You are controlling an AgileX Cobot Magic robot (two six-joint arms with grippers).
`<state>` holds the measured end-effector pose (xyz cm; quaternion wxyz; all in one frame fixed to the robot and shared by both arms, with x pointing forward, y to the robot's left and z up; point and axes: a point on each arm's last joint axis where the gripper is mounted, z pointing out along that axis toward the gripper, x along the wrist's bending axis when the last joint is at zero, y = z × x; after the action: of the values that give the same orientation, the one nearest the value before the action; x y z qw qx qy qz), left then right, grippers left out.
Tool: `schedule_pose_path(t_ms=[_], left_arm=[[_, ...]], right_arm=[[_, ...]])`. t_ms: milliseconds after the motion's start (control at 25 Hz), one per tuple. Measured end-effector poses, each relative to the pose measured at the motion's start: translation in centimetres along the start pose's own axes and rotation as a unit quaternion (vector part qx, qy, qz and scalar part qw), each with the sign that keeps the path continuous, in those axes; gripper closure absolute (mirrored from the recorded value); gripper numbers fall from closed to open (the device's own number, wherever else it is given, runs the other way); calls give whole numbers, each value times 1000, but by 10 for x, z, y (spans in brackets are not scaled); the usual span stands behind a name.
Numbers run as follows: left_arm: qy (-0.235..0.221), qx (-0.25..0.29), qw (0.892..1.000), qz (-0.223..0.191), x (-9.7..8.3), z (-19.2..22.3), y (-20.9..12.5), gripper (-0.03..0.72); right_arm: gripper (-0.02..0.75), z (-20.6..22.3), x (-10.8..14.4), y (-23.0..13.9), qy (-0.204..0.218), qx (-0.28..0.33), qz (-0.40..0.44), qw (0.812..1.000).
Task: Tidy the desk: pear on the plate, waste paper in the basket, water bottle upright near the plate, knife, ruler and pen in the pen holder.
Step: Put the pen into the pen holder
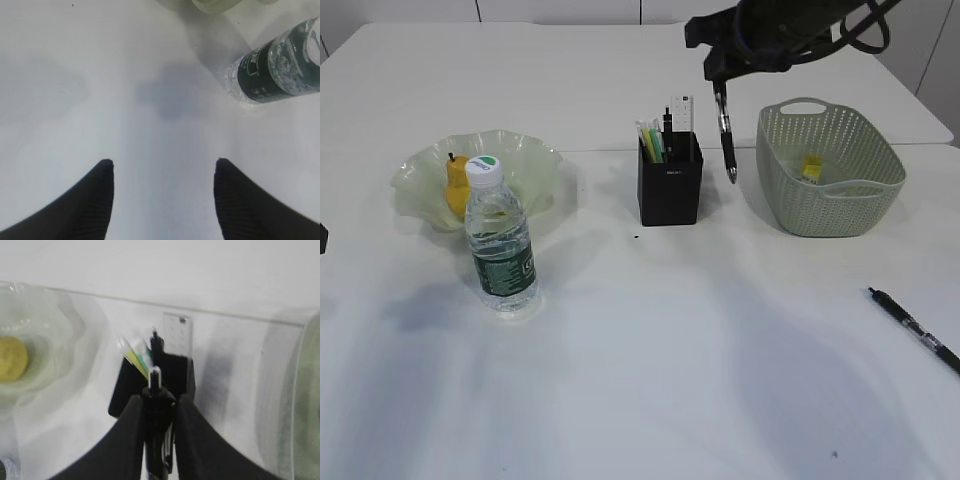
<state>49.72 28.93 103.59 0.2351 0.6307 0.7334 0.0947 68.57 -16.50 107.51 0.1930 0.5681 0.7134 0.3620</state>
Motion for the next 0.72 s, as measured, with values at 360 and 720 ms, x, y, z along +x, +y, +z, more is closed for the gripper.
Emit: schedule_pose_path(t_ms=[360, 720], left_arm=[[0, 0, 1000, 0, 0, 0, 0, 241], [4, 0, 1000, 4, 1, 0, 0, 241]], right_arm=[[622, 27, 20, 14, 10, -144, -38, 989], [622, 60, 19, 7, 0, -195, -39, 980]])
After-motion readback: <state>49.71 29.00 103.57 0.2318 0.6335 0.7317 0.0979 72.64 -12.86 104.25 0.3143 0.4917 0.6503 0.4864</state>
